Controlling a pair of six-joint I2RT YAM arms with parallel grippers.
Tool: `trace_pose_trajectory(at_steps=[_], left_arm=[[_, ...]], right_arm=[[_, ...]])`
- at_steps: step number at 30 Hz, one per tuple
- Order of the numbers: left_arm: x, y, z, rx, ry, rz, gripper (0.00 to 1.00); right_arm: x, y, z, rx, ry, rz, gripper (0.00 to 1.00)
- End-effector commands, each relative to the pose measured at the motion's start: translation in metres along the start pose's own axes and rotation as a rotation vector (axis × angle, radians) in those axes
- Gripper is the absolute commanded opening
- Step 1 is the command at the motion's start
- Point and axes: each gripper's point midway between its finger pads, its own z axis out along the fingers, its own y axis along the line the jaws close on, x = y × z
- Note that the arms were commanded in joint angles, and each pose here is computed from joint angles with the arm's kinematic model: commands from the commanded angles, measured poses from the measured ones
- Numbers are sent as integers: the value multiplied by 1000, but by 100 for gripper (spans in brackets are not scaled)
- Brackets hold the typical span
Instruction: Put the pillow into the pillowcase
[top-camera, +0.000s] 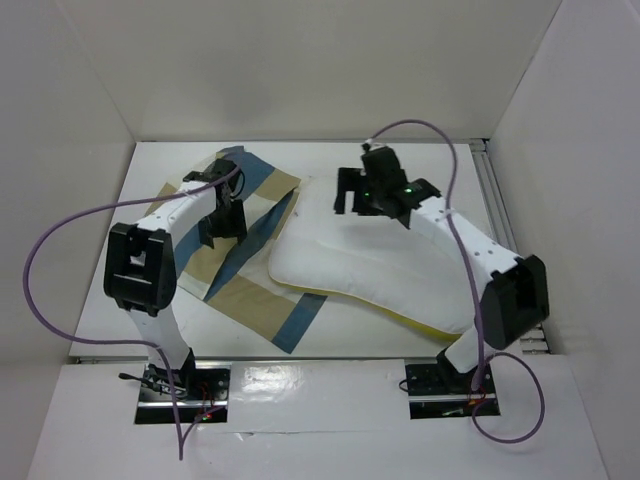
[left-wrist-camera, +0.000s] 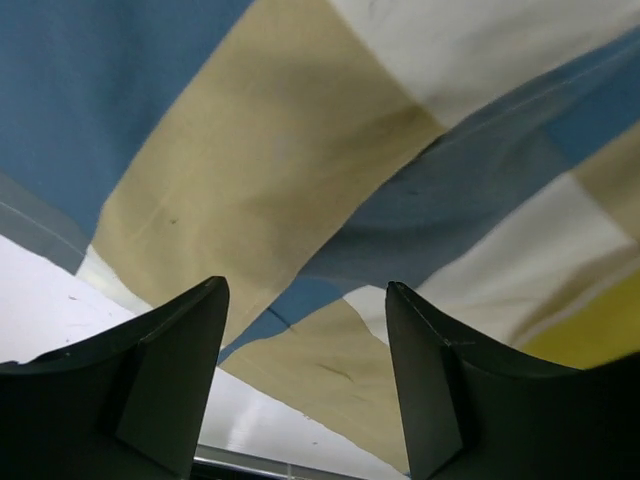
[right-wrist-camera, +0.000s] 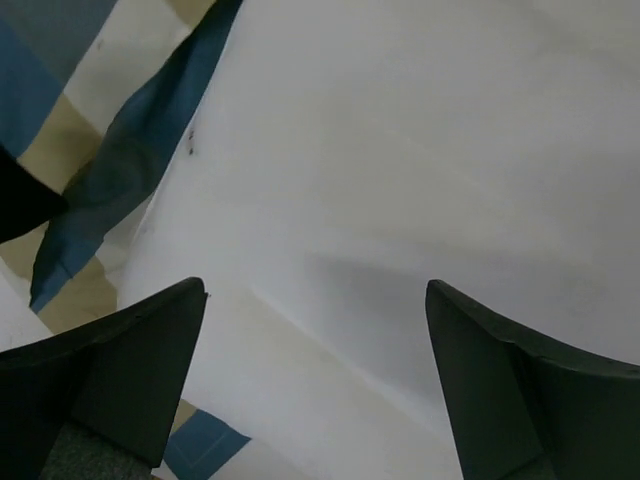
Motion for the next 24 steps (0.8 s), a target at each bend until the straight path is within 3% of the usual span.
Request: trace_pose_trajectory(at_steps=[1, 5, 8, 9, 11, 12, 21, 24], left_arm=[[14, 10, 29, -49, 48, 7, 77], [19, 10, 39, -36, 61, -13, 75], [18, 16, 45, -71, 70, -25, 72], [14, 15, 43, -66, 60, -28, 72], [14, 20, 43, -80, 65, -34, 67], [13, 22, 43, -90, 61, -34, 65], [7, 17, 47, -64, 70, -27, 56], [2, 9, 48, -28, 67, -31, 40]], right_arm=[[11, 70, 37, -118, 34, -52, 98], [40, 106, 86, -131, 125, -70, 100], [67, 95, 122, -45, 183, -70, 96], [72, 92, 126, -38, 195, -72, 59], [85, 86, 130, -37, 218, -83, 16], [82, 87, 125, -46, 203, -81, 0], [86, 66, 72, -67, 171, -143, 0], [86, 63, 61, -71, 165, -153, 0]])
